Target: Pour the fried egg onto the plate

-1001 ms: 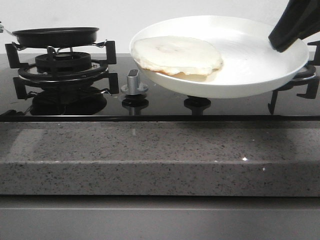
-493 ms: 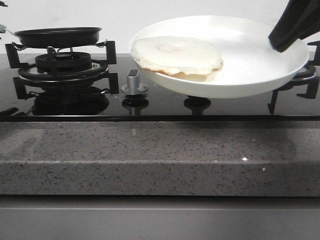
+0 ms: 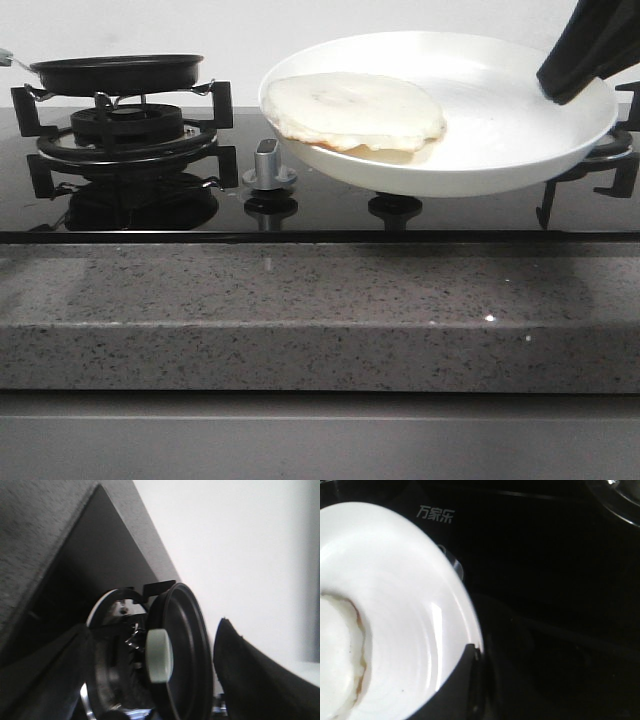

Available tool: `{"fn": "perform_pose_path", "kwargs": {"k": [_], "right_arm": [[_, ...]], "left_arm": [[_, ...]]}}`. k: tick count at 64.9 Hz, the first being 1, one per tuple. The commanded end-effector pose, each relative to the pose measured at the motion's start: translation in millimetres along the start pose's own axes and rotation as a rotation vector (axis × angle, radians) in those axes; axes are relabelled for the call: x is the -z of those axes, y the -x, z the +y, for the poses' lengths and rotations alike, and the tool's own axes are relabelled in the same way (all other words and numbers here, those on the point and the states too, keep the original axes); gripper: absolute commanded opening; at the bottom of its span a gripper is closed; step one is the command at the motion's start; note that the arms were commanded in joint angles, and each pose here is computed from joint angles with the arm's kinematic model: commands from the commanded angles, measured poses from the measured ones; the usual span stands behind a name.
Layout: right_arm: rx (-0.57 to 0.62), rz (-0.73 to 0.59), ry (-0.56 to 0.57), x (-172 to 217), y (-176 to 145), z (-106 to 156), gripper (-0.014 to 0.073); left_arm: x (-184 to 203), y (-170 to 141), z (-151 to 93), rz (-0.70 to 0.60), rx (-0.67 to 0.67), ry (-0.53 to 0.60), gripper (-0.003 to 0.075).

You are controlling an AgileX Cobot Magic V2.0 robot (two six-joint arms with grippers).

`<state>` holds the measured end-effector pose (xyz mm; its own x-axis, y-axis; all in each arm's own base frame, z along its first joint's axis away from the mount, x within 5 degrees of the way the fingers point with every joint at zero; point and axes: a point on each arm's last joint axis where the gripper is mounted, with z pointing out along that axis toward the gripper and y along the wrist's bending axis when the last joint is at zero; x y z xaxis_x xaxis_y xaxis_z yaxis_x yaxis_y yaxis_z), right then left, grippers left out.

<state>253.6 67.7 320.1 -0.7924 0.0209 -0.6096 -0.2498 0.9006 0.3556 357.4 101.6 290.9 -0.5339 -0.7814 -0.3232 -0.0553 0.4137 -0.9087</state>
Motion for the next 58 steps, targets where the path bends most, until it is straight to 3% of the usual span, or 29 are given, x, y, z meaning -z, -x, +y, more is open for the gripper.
{"fn": "perform_pose_path", "kwargs": {"k": [1, 17, 29, 42, 58], "right_arm": [[-0.011, -0.103, 0.023, 14, 12, 7, -0.0067], [-0.011, -0.103, 0.023, 14, 12, 7, -0.0067], [-0.011, -0.103, 0.023, 14, 12, 7, -0.0067], [-0.011, -0.103, 0.023, 14, 12, 7, -0.0067], [-0.011, -0.103, 0.023, 14, 12, 7, -0.0067]], "left_arm": [[25, -1, -43, -0.039, -0.114, -0.021, 0.0504], [54, -42, -107, -0.026, -0.414, 0.062, 0.0486], [73, -88, -141, 0.022, -0.686, 0.237, 0.0463], [101, -126, -159, 0.044, -0.888, 0.443, 0.0463], [127, -168, -158, 0.077, -0.958, 0.403, 0.0463]]}}
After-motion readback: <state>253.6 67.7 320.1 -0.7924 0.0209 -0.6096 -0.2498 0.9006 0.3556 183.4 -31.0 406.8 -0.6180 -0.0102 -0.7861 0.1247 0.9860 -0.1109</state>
